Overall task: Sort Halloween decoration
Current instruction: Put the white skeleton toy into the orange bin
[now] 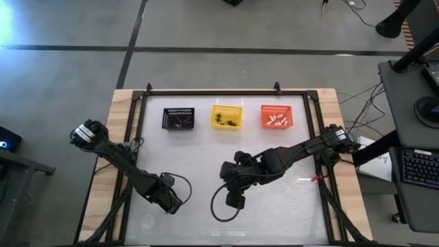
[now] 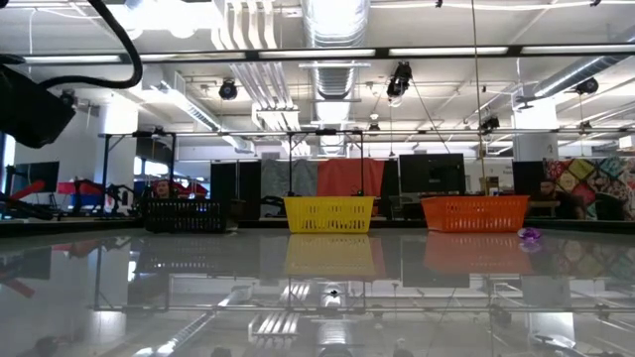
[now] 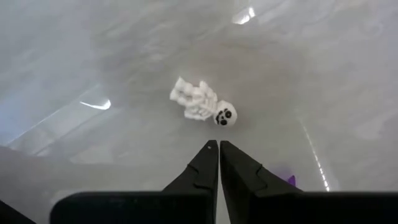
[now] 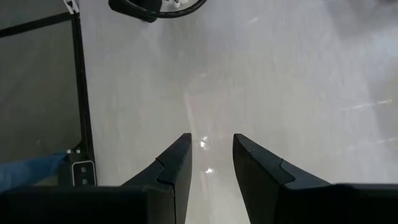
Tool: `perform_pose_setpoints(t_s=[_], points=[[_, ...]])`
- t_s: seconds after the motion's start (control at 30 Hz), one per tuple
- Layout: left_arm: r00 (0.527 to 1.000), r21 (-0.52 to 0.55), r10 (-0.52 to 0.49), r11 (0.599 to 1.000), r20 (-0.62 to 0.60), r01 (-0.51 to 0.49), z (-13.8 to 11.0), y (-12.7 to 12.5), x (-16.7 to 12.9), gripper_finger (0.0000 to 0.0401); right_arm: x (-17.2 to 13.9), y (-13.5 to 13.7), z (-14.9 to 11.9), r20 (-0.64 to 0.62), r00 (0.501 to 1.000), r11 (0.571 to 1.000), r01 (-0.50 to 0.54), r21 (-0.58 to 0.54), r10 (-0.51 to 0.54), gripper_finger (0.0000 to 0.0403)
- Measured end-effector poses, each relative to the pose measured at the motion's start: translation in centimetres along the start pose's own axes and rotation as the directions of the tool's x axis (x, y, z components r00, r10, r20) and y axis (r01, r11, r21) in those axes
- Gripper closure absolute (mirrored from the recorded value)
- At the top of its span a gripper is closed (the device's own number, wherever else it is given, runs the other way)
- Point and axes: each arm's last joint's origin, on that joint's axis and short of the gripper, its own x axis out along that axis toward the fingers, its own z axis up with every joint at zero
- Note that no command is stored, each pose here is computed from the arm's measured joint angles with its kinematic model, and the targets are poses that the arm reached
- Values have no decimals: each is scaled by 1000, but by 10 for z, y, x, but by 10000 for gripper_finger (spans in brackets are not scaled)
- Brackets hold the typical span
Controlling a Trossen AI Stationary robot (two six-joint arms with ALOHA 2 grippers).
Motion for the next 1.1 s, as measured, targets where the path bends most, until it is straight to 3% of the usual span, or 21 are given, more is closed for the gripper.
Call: perform_pose_setpoints(t_s=[0.27,0.57,0.8,1.1], points=[[1000,-52,-6,999,-27,5,-2,-1,-1,396,0,-1,0,2,1000,1000,2,-25,-2,296],[995,-174,-76,983,-59,65,-2,-8,-2,324,0,-1,1,2,1000,999,2,-36,-2,296],[996,-356,-78,932,-34,61,0,-8,-2,285,0,-1,0,1,1000,999,2,-51,-2,296],[999,-518,-36,855,20,41,15,-4,-3,277,1,-1,-1,-8,1000,998,6,-70,-7,296]])
